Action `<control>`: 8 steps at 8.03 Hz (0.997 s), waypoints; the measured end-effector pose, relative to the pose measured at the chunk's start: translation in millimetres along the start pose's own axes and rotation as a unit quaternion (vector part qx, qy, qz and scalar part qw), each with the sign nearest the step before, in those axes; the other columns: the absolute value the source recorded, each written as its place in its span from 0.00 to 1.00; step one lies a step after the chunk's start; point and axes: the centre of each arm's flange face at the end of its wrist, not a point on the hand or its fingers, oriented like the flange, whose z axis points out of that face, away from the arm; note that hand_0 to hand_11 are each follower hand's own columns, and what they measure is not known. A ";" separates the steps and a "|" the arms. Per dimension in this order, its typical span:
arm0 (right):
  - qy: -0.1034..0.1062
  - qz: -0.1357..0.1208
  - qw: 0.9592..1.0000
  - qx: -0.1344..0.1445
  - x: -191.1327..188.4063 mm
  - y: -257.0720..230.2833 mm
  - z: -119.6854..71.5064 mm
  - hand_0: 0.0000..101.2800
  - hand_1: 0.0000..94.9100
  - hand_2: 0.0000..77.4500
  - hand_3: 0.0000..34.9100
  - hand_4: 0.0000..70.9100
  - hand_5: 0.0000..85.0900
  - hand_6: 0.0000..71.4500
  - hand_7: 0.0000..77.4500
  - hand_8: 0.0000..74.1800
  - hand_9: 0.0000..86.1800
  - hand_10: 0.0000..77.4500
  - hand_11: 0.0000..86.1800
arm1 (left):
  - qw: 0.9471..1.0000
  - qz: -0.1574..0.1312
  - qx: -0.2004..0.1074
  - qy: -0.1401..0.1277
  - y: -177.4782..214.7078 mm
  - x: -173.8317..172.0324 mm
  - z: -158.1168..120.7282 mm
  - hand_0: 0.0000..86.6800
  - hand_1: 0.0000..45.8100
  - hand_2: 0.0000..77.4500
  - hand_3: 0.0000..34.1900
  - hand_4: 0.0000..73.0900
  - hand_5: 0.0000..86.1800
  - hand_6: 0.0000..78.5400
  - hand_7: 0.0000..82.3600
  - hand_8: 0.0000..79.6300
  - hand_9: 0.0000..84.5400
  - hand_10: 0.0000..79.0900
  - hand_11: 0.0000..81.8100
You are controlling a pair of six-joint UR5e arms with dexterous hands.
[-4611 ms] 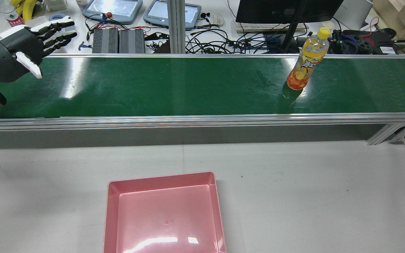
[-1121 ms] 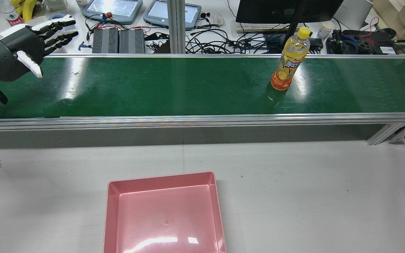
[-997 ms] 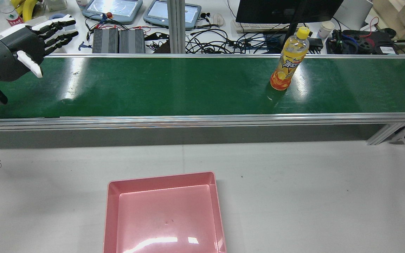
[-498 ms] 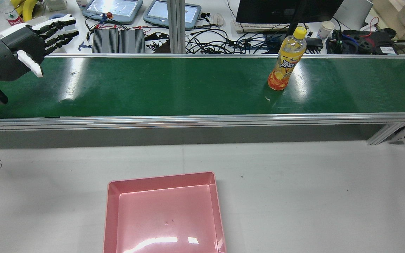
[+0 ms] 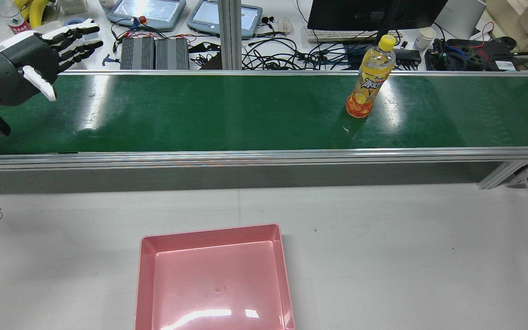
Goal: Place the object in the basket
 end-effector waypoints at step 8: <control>0.000 0.000 1.000 0.000 0.0 -0.1 0.0 0.00 0.00 0.01 0.00 0.00 0.00 0.00 0.01 0.00 0.00 0.00 0.00 | 1.000 0.000 -0.002 0.000 2.7 0.2 1.7 0.69 0.05 0.01 0.06 0.17 0.18 0.00 0.01 0.11 0.14 0.03 0.05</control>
